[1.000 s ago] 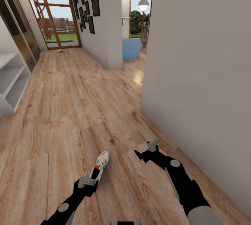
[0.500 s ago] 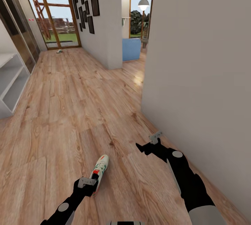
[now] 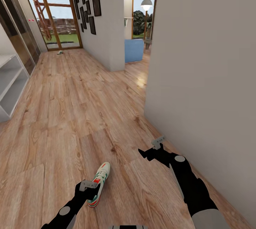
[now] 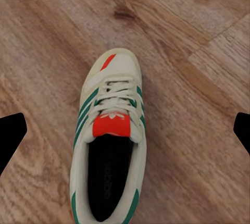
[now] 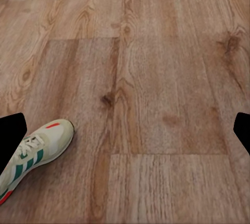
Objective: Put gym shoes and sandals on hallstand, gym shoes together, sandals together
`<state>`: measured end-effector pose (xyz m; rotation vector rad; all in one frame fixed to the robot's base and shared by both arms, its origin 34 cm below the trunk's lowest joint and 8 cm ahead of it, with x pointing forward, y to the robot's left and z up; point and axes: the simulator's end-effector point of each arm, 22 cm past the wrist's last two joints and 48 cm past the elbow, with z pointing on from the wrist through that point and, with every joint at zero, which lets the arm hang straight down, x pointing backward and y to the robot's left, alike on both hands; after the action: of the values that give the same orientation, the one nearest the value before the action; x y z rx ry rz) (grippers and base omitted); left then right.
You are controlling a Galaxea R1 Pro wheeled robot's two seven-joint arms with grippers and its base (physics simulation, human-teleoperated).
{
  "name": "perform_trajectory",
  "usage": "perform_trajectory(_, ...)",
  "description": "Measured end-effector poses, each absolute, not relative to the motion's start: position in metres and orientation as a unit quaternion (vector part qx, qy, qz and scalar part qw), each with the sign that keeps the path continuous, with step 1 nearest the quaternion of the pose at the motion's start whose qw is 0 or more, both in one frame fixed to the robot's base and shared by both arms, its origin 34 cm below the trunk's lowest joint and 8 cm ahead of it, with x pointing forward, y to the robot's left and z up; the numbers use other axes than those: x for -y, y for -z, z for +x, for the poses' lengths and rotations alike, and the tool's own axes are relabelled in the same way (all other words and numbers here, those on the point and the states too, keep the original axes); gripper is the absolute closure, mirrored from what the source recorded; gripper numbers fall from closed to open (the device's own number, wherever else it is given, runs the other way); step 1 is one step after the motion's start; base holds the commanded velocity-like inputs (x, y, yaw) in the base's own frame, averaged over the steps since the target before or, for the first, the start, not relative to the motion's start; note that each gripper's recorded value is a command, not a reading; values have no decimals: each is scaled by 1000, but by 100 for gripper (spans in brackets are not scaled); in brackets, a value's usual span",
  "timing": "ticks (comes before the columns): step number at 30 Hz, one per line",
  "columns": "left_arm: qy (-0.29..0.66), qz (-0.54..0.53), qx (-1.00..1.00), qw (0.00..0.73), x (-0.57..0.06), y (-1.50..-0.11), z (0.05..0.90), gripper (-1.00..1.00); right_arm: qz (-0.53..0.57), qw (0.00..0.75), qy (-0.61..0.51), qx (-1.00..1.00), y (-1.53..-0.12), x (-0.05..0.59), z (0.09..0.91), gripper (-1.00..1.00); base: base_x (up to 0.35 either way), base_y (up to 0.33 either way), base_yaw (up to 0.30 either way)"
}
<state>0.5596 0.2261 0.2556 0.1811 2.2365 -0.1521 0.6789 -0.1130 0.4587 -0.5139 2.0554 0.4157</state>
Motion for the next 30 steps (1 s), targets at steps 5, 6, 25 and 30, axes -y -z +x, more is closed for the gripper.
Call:
perform_trajectory(5, 62, 74, -897, 432, -225, -256, 560, -100, -209, 474, -169, -839, -461, 115, 680, -100, 4, 0, 0)
perform_trajectory(6, 62, 74, -896, 432, -225, -256, 560, -100, -209, 474, -169, -839, -461, 115, 680, -100, 1, 0, 0)
perform_trajectory(25, 60, 71, -910, 403, -227, -220, 541, -100, -202, 446, -183, -853, -419, 117, 673, -100, 0, 0, 0)
perform_trajectory(30, 61, 70, -916, 390, -227, -207, 533, -100, -198, 434, -186, -859, -402, 118, 671, -100, 0, 0, 0)
